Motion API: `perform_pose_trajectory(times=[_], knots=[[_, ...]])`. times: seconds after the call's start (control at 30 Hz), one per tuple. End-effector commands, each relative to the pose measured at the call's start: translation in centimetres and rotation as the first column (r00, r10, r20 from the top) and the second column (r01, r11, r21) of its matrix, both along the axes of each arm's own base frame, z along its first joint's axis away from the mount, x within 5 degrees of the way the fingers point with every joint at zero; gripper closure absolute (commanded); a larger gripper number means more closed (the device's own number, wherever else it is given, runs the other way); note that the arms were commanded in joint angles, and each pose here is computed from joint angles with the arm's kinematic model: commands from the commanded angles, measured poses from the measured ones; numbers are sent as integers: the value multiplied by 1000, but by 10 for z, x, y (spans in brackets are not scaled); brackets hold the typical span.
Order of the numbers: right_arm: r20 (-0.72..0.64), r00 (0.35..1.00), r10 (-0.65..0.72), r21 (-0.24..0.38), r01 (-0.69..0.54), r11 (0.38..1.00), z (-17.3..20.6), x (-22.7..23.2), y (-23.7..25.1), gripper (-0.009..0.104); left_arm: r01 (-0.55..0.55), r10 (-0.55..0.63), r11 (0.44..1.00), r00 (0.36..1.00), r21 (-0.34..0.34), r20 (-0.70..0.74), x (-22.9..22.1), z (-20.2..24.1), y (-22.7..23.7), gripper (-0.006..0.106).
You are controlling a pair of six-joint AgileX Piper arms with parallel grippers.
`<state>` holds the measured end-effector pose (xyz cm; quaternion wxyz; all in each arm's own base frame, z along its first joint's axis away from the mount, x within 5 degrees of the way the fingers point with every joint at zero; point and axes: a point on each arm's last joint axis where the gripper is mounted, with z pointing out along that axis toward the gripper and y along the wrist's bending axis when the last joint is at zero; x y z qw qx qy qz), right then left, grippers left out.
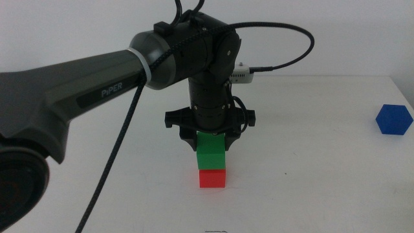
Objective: Stack red cubes first, then green, then blue cubes in a specific spot.
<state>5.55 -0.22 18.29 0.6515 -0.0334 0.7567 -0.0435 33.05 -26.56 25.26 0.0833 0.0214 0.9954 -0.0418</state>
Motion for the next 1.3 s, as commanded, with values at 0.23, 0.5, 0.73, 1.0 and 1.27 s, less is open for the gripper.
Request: perform_pose_trajectory(times=[0.23,0.5,0.73,1.0,1.27], knots=[[111,994,13,-21,-10,1000,15,-1,1,1,-4,7,999,998,-42,66,-2,26,1,102],[111,994,13,-21,-10,1000,15,-1,1,1,-5,8,999,998,-45,65,1,21,-1,96],[111,994,13,-21,-10,1000,15,-1,1,1,9,-5,998,997,-62,73,1,22,-3,54],[111,994,13,-21,-10,1000,15,-1,1,1,17,-14,999,996,-36,92,3,22,-1,8],[111,994,13,-21,-10,1000,15,-1,1,1,109,-102,993,984,-40,144,-11,57,11,7]])
